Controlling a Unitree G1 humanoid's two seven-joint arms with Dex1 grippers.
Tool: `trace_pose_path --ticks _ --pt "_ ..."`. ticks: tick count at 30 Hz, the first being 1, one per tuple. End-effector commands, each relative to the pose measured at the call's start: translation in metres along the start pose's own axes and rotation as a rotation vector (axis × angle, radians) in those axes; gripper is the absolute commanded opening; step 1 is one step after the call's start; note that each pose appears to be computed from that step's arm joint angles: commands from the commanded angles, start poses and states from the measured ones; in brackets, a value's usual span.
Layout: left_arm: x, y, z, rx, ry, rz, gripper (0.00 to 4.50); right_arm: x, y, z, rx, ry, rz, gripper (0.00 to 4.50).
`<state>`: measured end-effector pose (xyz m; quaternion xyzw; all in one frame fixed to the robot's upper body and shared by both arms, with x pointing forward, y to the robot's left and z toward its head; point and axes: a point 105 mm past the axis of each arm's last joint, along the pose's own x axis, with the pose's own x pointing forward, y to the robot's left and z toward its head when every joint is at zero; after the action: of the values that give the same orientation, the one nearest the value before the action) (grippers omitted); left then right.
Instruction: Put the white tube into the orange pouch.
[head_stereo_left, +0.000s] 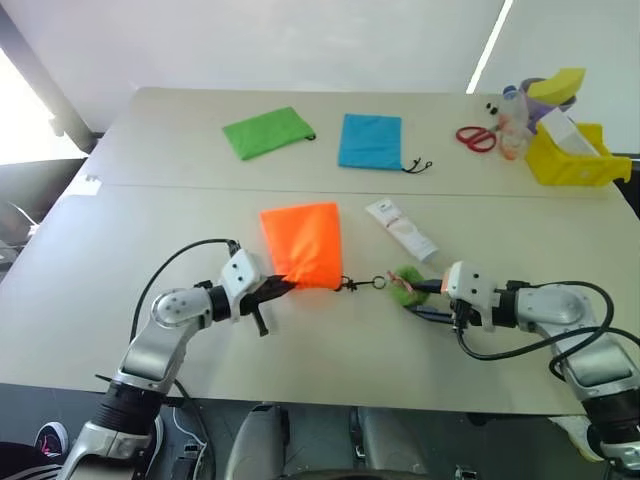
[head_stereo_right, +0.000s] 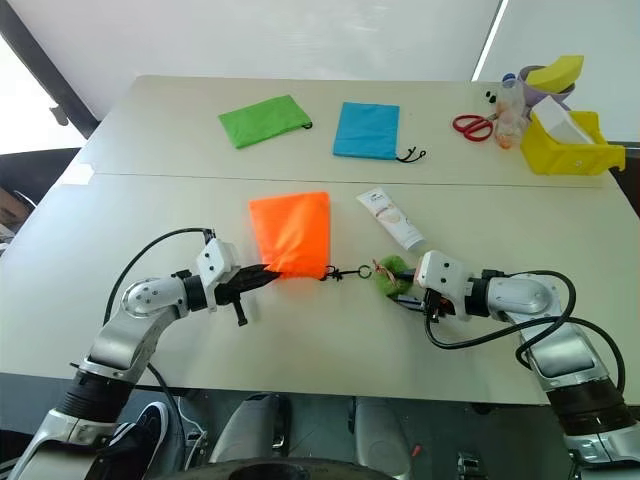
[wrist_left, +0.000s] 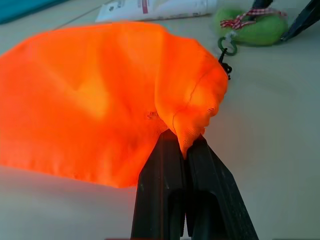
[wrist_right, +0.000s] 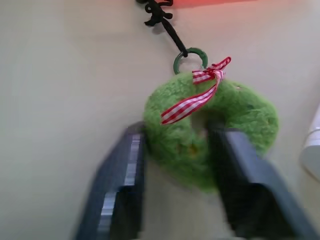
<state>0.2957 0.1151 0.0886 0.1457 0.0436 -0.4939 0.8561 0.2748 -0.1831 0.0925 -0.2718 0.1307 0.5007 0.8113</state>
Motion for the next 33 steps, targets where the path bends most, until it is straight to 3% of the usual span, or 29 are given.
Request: trace_pose_path --ticks 1,7,10,13,16,20,33 --pt "-0.008 0.006 0.012 0.027 -0.03 0.031 0.0 -0.009 -0.003 0.034 0.017 -0.15 -0.012 3.78" --pt "-0.013 0.01 0.012 0.029 -0.031 0.07 0.0 -0.019 -0.03 0.065 0.085 -0.314 -0.145 3.78" --pt "-0.009 0.006 0.011 0.025 -0.037 0.064 0.0 -0.015 -0.071 0.045 0.08 -0.177 -0.389 3.78" --pt "-0.007 0.007 0.013 0.027 -0.043 0.064 0.0 -0.017 -0.089 0.025 0.151 -0.067 -0.495 3.78" --pt "-0.006 0.008 0.014 0.027 -0.047 0.068 0.0 -0.016 -0.089 0.016 0.26 -0.028 -0.491 3.78" --pt "-0.006 0.007 0.012 0.023 -0.046 0.07 0.0 -0.005 -0.083 0.024 0.358 -0.088 -0.462 3.78" --pt "-0.005 0.007 0.015 0.021 -0.055 0.074 0.0 0.0 -0.086 0.007 0.383 0.023 -0.518 3.78"
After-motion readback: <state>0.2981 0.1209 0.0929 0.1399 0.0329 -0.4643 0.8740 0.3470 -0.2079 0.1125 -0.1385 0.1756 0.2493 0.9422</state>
